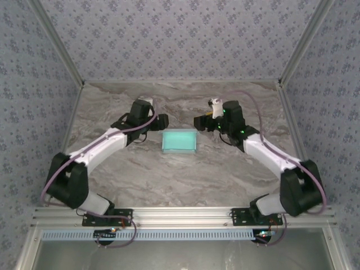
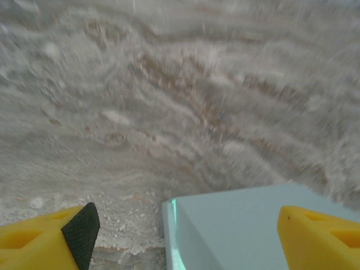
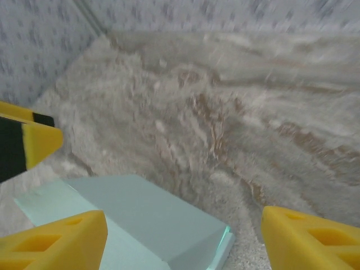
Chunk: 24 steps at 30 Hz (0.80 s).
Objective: Fold the paper box
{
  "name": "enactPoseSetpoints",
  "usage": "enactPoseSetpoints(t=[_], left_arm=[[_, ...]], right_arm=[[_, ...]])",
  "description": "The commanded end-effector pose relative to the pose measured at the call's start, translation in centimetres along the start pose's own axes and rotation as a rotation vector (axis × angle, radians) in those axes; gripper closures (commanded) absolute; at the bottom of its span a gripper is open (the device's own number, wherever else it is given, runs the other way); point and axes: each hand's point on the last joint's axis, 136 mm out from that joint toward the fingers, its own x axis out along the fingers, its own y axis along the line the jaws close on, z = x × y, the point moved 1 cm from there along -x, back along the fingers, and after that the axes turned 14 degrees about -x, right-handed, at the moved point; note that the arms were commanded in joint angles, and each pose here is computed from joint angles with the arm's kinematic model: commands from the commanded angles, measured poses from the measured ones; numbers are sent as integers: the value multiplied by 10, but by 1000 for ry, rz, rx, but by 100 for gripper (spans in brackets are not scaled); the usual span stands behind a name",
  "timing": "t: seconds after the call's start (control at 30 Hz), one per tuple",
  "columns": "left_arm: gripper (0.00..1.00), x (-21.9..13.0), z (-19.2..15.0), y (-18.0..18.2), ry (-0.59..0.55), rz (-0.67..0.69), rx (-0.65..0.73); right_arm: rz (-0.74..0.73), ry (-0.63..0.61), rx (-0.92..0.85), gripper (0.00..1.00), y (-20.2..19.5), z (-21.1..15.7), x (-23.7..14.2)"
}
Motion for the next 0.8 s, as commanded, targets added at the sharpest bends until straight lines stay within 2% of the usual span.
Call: enactPoseSetpoints(t=[0.0,0.17,0.3,0.43,0.6,0.77], left_arm=[[20,7,6,-12,6,-52,67],[21,12,-15,3,7,-58,107],[21,23,-48,20,78,-23,149],[22,39,-82,34,147,6,169],[22,52,-103,57,205,89,181],[24,58,-113,67,247,130,186]], right_arm=[[97,130,-2,26,2,-21,18],[151,275,4,29,3,-61,36],[149,372,33,31,3,-105,38],[128,425,44,31,2,-128,43],[92,477,54,33,-3,-140,49],[77,456,73,34,-4,-127,45]])
